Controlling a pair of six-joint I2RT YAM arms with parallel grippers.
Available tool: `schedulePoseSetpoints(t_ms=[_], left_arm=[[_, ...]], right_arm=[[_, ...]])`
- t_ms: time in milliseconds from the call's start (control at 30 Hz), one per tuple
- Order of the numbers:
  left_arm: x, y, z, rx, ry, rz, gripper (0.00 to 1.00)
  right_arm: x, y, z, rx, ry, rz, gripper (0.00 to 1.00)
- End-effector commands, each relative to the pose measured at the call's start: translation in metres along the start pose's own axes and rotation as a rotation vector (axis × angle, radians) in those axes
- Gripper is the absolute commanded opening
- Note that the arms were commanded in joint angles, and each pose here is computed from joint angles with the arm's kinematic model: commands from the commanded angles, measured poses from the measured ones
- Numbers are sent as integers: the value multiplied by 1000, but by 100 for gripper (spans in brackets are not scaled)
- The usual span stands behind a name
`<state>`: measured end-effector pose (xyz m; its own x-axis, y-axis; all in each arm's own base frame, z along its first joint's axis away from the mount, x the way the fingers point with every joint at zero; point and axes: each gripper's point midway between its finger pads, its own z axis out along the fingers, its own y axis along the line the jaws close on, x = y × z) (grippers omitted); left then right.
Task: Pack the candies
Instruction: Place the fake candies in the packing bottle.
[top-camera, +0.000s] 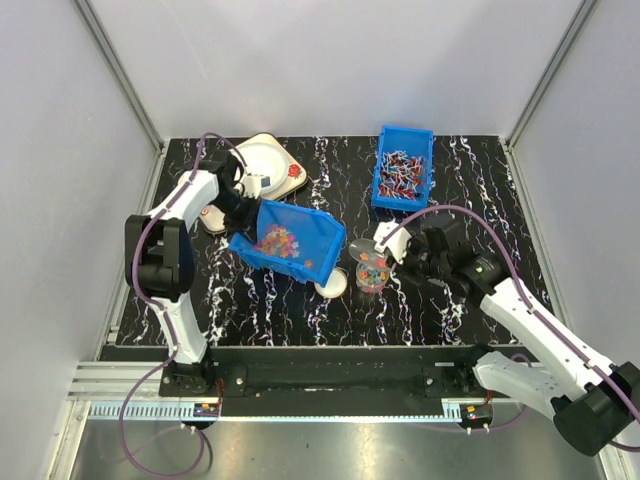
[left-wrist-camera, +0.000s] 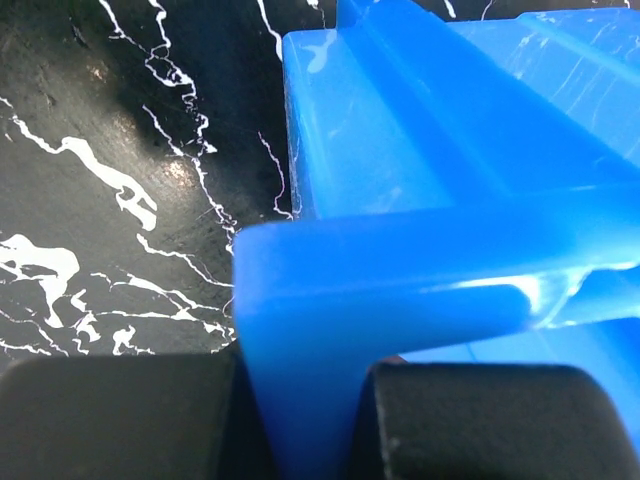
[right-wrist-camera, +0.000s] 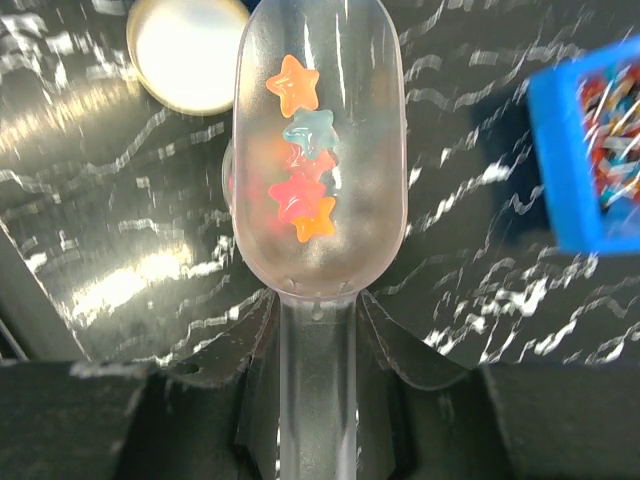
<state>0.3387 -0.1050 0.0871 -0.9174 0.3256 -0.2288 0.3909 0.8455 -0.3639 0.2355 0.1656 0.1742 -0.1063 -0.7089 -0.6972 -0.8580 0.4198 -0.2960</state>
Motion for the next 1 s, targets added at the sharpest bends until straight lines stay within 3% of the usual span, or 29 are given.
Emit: schedulePoseSetpoints(t_ms=[0, 533, 967], left_arm=[[-14, -24, -28, 77, -126, 14, 0], [-13, -11, -21, 61, -132, -38, 0], [-12, -8, -16, 59, -124, -53, 0]], right_arm=[[17, -4, -7, 50, 42, -12, 0], [59, -6, -24, 31, 306, -87, 0], [61, -21, -32, 40, 404, -134, 0]])
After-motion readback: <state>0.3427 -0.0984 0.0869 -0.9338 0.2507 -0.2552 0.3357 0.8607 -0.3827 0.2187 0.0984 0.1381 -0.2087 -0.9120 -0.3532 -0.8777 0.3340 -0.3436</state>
